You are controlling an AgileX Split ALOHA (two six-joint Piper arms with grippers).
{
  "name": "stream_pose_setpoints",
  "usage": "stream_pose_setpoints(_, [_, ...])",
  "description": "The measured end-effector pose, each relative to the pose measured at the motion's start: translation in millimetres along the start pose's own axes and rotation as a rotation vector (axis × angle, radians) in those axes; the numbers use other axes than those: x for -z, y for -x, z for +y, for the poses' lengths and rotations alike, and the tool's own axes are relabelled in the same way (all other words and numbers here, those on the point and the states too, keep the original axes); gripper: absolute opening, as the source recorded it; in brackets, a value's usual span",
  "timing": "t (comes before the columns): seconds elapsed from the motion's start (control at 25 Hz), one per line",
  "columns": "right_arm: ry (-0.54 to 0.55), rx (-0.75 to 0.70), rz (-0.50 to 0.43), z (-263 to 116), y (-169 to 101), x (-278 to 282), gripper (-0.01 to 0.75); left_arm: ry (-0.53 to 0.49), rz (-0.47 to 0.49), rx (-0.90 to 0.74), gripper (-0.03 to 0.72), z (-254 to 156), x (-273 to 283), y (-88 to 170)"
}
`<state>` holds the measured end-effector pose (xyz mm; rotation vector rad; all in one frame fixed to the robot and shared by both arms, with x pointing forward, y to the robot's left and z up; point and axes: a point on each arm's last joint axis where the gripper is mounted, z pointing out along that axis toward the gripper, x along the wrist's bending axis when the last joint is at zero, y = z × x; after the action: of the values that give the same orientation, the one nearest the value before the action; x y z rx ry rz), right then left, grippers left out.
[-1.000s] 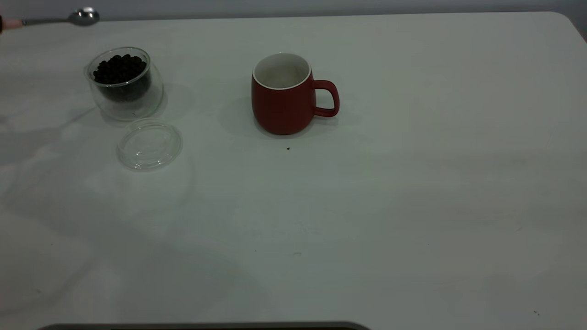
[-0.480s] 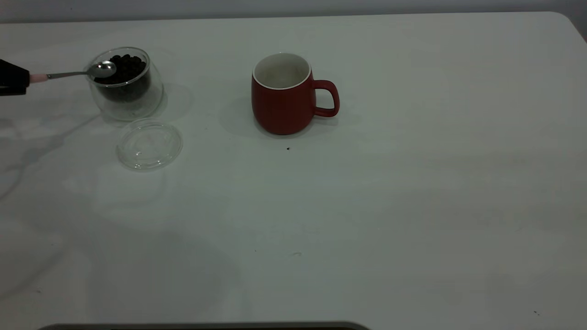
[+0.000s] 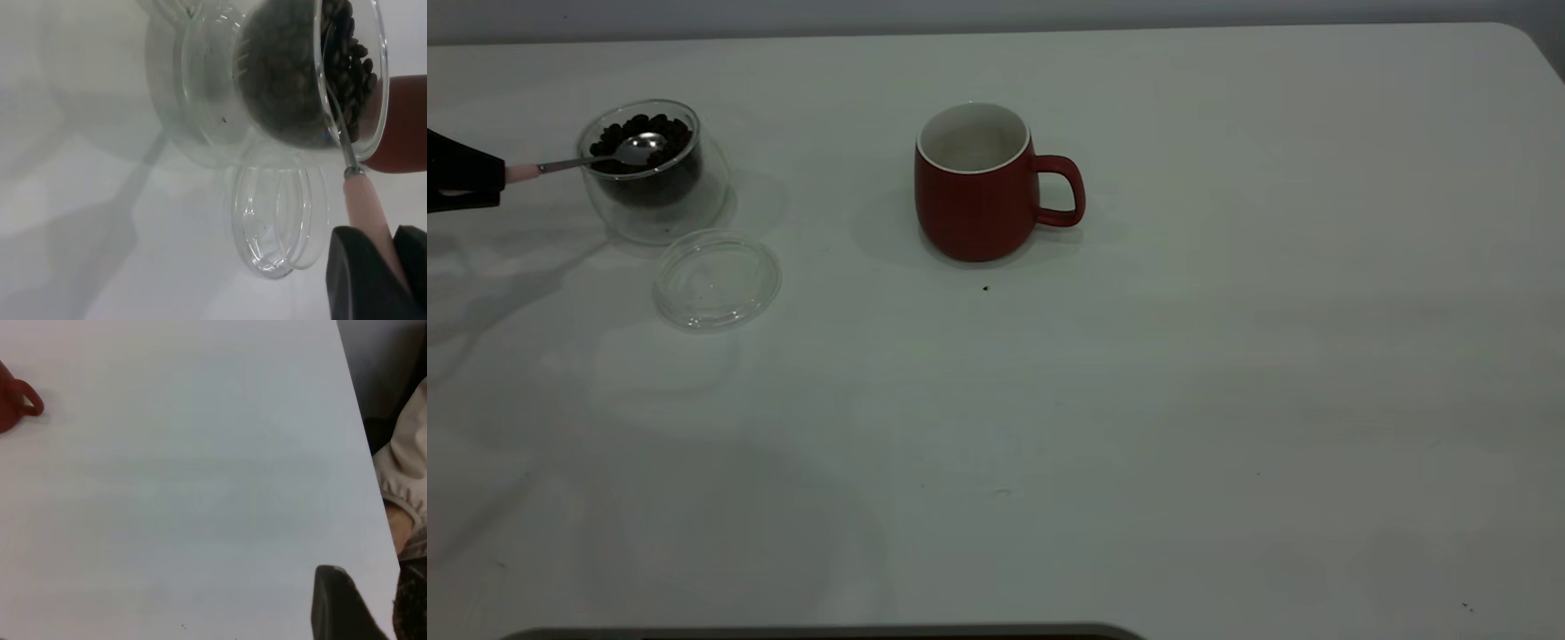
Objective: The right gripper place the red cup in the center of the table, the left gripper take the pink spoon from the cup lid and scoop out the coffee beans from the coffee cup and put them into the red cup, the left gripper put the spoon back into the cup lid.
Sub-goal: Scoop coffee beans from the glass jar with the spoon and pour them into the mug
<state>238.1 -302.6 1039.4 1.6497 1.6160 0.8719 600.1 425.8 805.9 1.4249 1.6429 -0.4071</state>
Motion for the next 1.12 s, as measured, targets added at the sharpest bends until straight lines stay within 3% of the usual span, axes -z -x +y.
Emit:
stream_pose_setpoints(0.6, [0.0, 0.0, 0.0, 0.0, 0.0, 0.0, 0.239, -0.011, -0.03, 0.119, 0.124, -4.2, -4.4, -3.2])
stream_pose_setpoints(1.12, [0.0, 0.0, 0.0, 0.0, 0.0, 0.0, 0.239, 0.01, -0.114, 0.141, 0.123, -1.8, -3.9, 4.3])
